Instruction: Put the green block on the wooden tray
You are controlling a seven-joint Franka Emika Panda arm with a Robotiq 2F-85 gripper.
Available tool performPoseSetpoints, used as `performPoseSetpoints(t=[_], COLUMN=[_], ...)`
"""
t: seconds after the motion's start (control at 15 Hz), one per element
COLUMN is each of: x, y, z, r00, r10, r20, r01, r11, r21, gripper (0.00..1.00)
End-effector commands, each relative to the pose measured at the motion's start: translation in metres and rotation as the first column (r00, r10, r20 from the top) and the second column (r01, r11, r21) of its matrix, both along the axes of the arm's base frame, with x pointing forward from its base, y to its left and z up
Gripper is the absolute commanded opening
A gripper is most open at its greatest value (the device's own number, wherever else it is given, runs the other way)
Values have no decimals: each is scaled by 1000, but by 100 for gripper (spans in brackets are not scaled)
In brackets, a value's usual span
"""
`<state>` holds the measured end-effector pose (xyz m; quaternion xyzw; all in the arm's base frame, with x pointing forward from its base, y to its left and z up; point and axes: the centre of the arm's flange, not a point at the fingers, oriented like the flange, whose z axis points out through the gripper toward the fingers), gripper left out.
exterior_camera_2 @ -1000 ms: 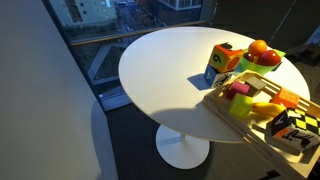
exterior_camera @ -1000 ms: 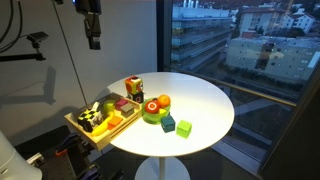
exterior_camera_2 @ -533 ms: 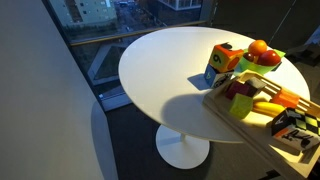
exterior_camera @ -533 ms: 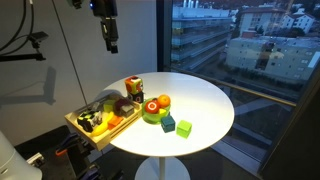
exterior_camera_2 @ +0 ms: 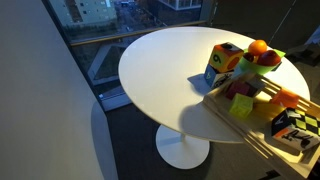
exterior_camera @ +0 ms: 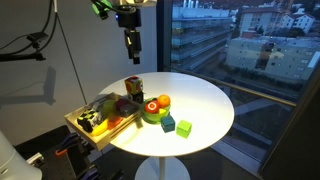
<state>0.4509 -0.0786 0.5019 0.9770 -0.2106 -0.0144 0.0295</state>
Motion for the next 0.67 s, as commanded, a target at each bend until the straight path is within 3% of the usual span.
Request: performPoseSetpoints(t=[0.0,0.6], x=[29,66], y=[-31,-83], z=[-17,-79], r00=[999,994], r10=[-37,-112], r20=[5,7], r01=[37,112], r11=[999,993], r21=[-24,-36], gripper=[100,100])
